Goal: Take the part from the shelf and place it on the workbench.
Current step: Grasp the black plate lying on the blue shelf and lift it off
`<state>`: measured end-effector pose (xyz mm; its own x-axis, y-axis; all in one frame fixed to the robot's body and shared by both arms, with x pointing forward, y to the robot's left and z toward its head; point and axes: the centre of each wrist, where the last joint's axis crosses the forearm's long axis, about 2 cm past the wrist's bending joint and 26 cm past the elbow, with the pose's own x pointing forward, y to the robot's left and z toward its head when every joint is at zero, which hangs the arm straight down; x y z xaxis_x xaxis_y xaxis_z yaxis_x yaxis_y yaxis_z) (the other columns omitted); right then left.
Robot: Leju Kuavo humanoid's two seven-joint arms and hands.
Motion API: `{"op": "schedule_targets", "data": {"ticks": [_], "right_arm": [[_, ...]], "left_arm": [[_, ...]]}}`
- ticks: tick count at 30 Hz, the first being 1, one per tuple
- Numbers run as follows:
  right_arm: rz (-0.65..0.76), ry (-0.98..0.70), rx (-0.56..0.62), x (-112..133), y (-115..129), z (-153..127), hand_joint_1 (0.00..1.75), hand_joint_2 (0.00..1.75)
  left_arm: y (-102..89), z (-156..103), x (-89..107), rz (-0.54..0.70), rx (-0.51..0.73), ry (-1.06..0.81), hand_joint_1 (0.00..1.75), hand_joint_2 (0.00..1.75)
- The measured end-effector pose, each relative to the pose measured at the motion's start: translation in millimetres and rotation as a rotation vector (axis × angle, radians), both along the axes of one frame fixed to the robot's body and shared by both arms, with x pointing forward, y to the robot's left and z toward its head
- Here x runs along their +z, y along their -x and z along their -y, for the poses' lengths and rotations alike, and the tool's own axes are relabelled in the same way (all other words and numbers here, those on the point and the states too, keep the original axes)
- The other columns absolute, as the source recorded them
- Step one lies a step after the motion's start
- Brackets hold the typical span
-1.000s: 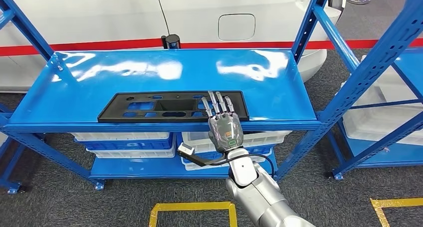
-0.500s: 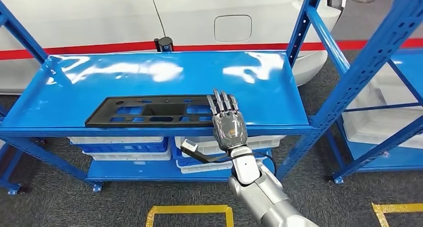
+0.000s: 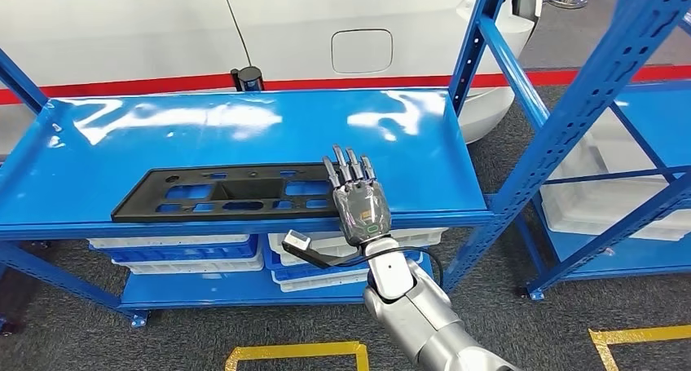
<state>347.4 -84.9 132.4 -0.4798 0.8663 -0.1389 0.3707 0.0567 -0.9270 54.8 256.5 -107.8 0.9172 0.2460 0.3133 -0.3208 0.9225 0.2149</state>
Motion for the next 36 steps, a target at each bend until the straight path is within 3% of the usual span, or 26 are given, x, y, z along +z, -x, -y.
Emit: {"op": "schedule_targets", "data": {"ticks": [1, 2, 5, 6, 9, 13, 25, 31, 36], "right_arm": [[0.0, 0.0, 0.0, 0.1, 0.0, -0.1, 0.0, 1.75], [0.001, 0.0, 0.001, 0.5, -0.3, -0.1, 0.26, 1.75], [0.001, 0.003, 0.005, -0.2, -0.3, 0.7, 1.57, 0.44], [-0.003, 0.006, 0.008, -1.8, 0.5, 1.3, 1.75, 0.0], [-0.016, 0.016, 0.02, -7.1, 3.3, 3.4, 1.75, 0.0], [-0.016, 0.019, 0.034, -8.2, 4.3, 3.3, 1.64, 0.0], [0.002, 0.01, 0.041, -5.6, 2.9, 2.5, 1.64, 0.0], [0.009, 0.009, 0.041, -3.2, 1.1, 2.4, 1.49, 0.0], [0.007, 0.01, 0.041, -4.1, 1.5, 2.6, 1.46, 0.0]], "left_arm": [[0.3, 0.3, 0.0, -0.001, 0.0, 0.0, 0.0, 0.0], [0.5, 0.6, 0.0, -0.001, 0.0, 0.001, 0.0, 0.0], [0.3, 0.7, 0.1, 0.025, -0.003, -0.015, 0.0, 0.0], [0.6, 0.3, 0.1, 0.051, -0.005, -0.04, 0.0, 0.0], [2.3, 1.4, 0.8, 0.158, -0.02, -0.185, 0.0, 0.0], [2.7, 4.3, 2.2, 0.197, -0.019, -0.313, 0.0, 1.75], [4.6, 8.1, 2.9, 0.192, 0.005, -0.371, 0.0, 1.75], [4.7, 8.9, 3.0, 0.19, 0.01, -0.371, 0.0, 1.75], [5.5, 8.2, 3.2, 0.192, 0.024, -0.408, 0.0, 1.75]]}}
